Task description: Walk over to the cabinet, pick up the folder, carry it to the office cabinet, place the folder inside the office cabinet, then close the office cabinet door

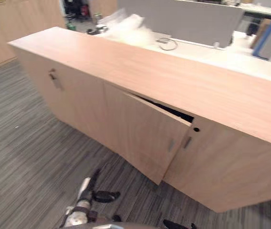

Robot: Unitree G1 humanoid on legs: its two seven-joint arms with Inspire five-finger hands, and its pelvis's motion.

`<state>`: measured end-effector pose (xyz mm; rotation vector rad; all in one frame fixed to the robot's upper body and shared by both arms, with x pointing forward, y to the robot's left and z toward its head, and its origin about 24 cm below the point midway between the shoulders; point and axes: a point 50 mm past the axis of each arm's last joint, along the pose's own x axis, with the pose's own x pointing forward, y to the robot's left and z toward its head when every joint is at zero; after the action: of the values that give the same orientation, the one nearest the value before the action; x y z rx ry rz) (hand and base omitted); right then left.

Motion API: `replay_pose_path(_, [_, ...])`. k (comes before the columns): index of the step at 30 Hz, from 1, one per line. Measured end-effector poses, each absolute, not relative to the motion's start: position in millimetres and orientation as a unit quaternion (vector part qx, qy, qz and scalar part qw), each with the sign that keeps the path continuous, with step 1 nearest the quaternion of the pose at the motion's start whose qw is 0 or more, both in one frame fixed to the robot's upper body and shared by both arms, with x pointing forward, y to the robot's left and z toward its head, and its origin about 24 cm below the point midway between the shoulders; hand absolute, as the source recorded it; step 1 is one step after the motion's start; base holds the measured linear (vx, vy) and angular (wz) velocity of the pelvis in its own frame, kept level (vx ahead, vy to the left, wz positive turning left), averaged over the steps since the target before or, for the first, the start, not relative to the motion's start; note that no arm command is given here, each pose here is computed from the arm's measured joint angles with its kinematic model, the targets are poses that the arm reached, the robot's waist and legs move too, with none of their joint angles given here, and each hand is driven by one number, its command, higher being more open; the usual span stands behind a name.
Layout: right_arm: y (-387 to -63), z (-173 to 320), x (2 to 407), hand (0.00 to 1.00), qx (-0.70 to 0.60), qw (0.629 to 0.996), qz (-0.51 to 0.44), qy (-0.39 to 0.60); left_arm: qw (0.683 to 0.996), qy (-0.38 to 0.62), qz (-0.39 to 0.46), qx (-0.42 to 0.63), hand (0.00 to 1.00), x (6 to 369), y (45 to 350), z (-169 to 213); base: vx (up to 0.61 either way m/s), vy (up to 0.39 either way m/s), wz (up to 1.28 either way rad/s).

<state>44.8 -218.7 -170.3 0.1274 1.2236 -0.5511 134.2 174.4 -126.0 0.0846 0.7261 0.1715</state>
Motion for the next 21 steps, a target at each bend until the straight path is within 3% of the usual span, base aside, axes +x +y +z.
replay_pose_path(3, [-223.9, -169.3, 44.2, 1.00, 0.054, 0.779, -0.264, 0.566, 0.905, 0.385, 0.165, -0.074, 1.00, 121.9, 181.7, -135.1, 0.07, -0.061, -0.72])
replay_pose_path(5, [-222.4, -169.1, 46.8, 1.00, 0.056, 0.781, -0.261, 0.564, 0.892, 0.399, 0.171, -0.130, 1.00, 117.5, 178.9, -141.5, 0.06, 0.003, -0.64])
replay_pose_path(8, [-217.0, -169.1, 48.7, 1.00, 0.058, 0.789, -0.244, 0.561, 0.882, 0.412, 0.180, -0.141, 1.00, 112.0, 183.8, -146.5, 0.01, 0.040, -0.66])
replay_pose_path(21, [-214.6, -172.8, 23.1, 1.00, 0.134, 0.751, -0.305, 0.569, 0.866, 0.496, 0.058, 0.007, 1.00, 89.9, 182.2, -162.1, 0.05, 0.001, -0.18])
